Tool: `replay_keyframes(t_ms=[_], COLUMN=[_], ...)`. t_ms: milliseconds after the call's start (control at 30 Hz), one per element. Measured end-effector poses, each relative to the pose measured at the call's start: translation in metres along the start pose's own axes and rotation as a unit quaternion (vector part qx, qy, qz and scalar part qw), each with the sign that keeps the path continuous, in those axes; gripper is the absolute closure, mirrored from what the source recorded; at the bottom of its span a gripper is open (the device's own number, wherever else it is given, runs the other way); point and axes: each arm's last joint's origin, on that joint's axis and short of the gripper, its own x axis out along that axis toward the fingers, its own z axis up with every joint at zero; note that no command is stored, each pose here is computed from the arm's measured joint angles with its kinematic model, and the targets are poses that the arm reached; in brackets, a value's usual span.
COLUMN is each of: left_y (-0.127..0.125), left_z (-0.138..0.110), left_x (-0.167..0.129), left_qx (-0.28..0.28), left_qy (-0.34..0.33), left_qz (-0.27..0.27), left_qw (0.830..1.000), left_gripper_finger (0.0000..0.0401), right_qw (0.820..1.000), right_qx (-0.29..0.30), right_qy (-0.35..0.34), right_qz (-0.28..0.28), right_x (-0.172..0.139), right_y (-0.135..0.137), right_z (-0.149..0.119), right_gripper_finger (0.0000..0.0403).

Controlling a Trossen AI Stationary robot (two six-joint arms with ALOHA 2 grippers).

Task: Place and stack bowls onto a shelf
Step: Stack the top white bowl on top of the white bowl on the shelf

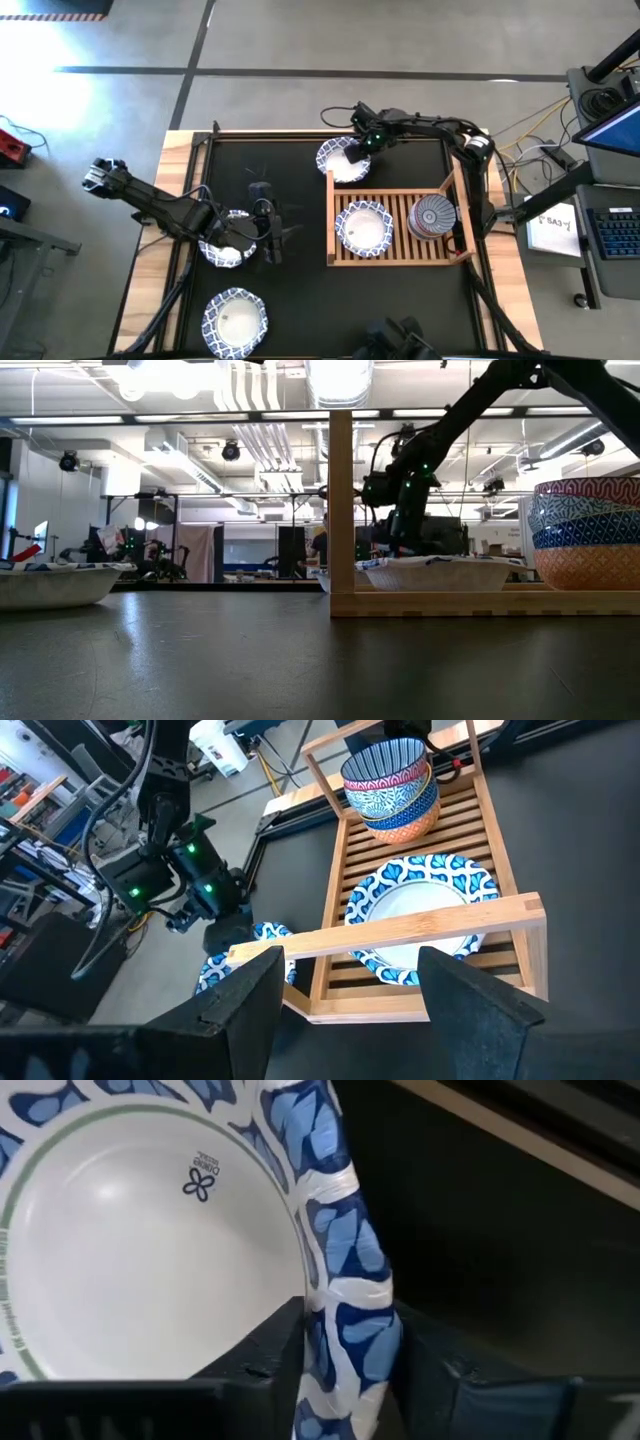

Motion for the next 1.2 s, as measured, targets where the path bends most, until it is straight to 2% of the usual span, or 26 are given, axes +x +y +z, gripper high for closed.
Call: replay_keyframes(t_ms=[333, 500, 700, 900, 1067, 1200], left_y=[0.0, 0.0, -0.001, -0.001, -0.001, -0.001], left_z=[-0.001, -0.002, -0.005, -0.005, -0.005, -0.005], left_x=[0.0, 0.0, 0.0, 0.0, 0.0, 0.0], left_qx=[-0.008, -0.013, -0.025, -0.036, -0.046, -0.049], left_qy=[0.003, 0.01, 0.021, 0.021, 0.021, 0.021], left_qz=[0.0, -0.001, -0.002, -0.002, -0.001, -0.001], left_qw=[1.0, 1.0, 0.999, 0.999, 0.999, 0.999], left_gripper_finger=[0.0188, 0.0188, 0.0188, 0.0188, 0.0188, 0.0188], right_qw=[1.0, 1.0, 0.997, 0.987, 0.975, 0.973], right_qx=[0.0, 0.001, 0.005, 0.001, 0.005, -0.005], right_qy=[-0.002, -0.021, -0.074, -0.154, -0.215, -0.218], right_qz=[-0.001, -0.003, 0.011, 0.035, 0.061, 0.071], right_x=[-0.001, -0.018, -0.063, -0.126, -0.182, -0.212], right_y=[-0.013, -0.018, -0.02, -0.017, -0.014, -0.01], right_z=[0.005, 0.008, 0.01, 0.002, -0.017, -0.04], right_gripper_finger=[0.0385, 0.0393, 0.0394, 0.0394, 0.0394, 0.0394])
